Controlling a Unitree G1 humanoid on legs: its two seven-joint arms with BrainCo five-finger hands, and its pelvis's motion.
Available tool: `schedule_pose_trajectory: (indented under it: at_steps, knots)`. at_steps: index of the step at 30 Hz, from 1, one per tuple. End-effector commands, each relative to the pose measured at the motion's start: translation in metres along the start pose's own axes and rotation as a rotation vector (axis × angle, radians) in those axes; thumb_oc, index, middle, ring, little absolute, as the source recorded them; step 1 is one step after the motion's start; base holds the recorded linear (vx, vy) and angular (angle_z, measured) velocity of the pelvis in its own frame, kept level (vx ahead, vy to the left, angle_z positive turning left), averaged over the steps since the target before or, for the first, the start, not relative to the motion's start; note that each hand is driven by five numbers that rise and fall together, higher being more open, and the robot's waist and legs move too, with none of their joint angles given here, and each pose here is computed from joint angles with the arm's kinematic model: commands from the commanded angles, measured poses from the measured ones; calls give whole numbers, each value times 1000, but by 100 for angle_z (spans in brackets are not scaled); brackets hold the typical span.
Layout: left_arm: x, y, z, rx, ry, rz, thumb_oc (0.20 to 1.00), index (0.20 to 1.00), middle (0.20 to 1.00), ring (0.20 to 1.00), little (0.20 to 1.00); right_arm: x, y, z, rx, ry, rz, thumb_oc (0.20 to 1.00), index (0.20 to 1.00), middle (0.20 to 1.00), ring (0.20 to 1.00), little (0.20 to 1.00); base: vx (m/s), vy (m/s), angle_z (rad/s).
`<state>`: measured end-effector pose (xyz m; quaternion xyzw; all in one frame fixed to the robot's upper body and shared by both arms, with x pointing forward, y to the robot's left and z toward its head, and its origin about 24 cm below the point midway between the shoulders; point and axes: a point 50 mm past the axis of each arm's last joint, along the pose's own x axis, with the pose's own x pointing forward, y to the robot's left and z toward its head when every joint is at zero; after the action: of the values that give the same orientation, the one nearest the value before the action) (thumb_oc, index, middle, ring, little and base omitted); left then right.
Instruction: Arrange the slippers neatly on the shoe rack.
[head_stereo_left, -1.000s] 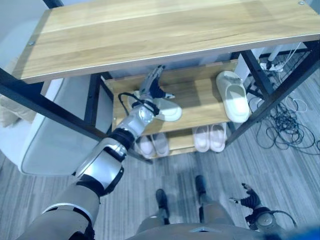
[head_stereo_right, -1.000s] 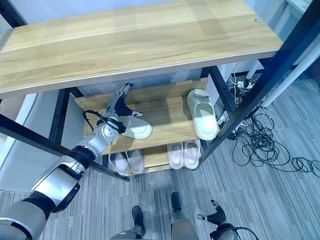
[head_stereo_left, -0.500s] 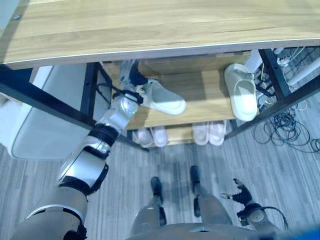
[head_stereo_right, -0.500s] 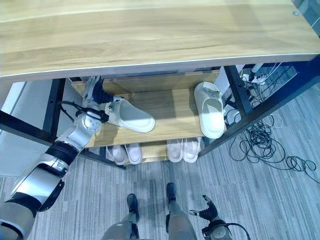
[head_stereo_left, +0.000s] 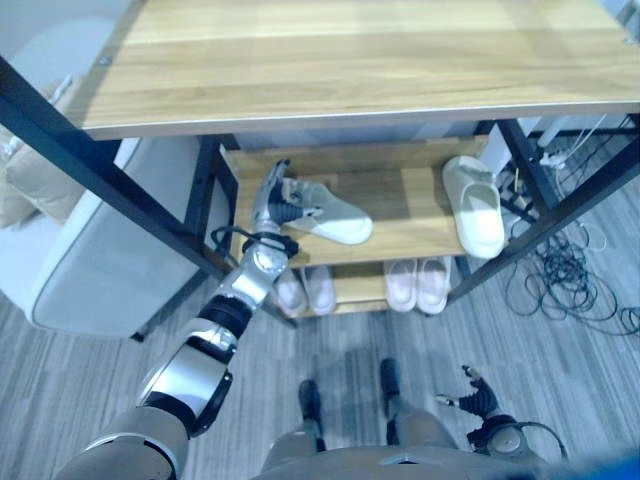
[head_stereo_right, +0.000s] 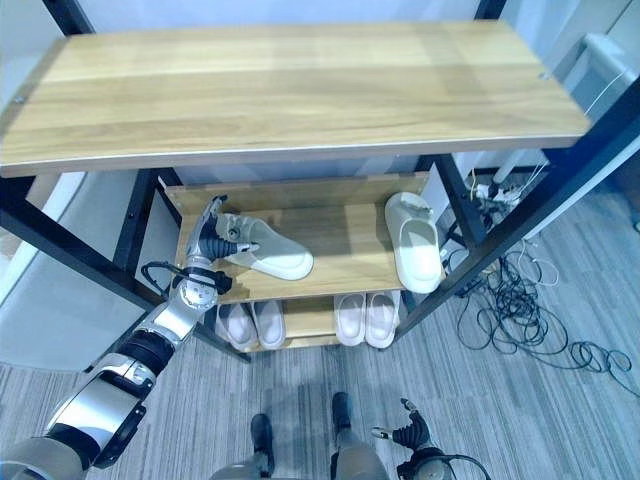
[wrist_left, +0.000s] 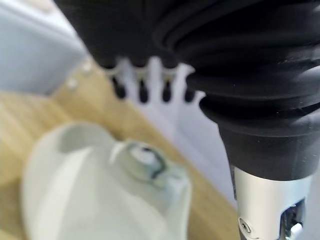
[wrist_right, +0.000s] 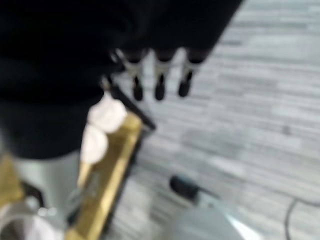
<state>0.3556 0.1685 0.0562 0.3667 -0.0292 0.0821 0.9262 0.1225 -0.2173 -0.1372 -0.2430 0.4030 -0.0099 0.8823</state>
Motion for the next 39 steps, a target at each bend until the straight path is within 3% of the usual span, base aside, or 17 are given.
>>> schedule_pose_trajectory:
  at_steps: [1,9,20,33,34,35,36,37,39]
  knots:
    - [22,25,25,-23,-71,136,1000,1000,1000,1000,1000,4,-5,12,10,-52,-34,1000,1000,1000,1000,1000,20,-10,-4]
    - [23,10,17,23,1,94,1000,1000,1000,1000,1000,9,-2,15,-17,-35,-15,1000,1000,1000,1000,1000,31,-10,-1]
    - [52,32,61,-99,-10,207,1000,1000,1000,1000,1000,14,-6,28,-23,-65,-27,1000,1000,1000,1000,1000,5,-7,-1]
    - [48,10,55,39,54,111,1000,1000,1000,1000,1000,19,-14,37,1,-90,-61,1000,1000,1000,1000,1000,3,-1,1]
    - [48,9,54,32,51,102,900,900,900,900,900,20,-14,38,-3,-91,-61,1000,1000,1000,1000,1000,0,0,0]
    - [48,9,54,32,51,102,743,743,743,743,743,20,-14,38,-3,-91,-61,1000,1000,1000,1000,1000,0,0,0]
    - [47,8,54,30,48,95,404,404,404,404,404,20,-15,38,-4,-90,-64,1000,1000,1000,1000,1000,0,0,0]
    - [47,9,54,20,40,89,200,200,200,200,200,21,-16,40,-1,-94,-68,1000,1000,1000,1000,1000,0,0,0]
    - [48,8,61,11,10,84,200,200,200,200,200,21,-17,41,8,-94,-70,1000,1000,1000,1000,1000,0,0,0]
